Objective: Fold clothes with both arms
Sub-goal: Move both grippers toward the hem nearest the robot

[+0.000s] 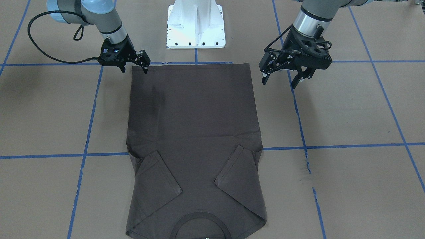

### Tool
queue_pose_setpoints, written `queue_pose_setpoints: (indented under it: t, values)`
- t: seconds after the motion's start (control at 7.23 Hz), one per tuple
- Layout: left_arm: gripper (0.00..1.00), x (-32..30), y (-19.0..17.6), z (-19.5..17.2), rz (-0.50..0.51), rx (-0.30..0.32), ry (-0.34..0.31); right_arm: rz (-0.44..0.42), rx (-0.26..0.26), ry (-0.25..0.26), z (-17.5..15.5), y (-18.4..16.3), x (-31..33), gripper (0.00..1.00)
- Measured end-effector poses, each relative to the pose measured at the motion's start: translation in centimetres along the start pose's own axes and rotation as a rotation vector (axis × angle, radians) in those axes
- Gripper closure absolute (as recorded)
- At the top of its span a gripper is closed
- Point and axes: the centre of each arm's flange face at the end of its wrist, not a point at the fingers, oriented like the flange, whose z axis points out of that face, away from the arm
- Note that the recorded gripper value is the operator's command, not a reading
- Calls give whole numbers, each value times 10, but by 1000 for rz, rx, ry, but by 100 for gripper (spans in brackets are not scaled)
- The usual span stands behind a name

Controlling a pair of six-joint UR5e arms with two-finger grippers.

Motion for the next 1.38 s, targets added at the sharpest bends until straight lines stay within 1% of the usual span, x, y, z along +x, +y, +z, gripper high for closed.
queue_pose_setpoints:
  t: [0.14, 0.42, 0.55, 0.97, 1.11, 1.25, 1.38]
  values:
    - [0, 1, 0, -1, 1, 1, 1, -3, -7, 15, 8, 12, 3, 0]
    - [0, 1, -1, -1, 0, 3, 1, -9, -13, 42, 18, 22, 10, 1]
    - [0, 1, -1, -2, -1, 3, 1, -9, -15, 48, 20, 24, 12, 4]
    - [0, 3, -1, -3, -5, 4, 5, -8, -21, 55, 23, 25, 13, 4]
    - [0, 3, -1, -4, -5, 5, 6, -8, -22, 58, 24, 25, 14, 18]
    - [0, 4, -1, -4, -6, 6, 8, -8, -23, 60, 25, 25, 15, 43]
    - [0, 4, -1, -5, -6, 7, 9, -7, -24, 61, 25, 25, 15, 72]
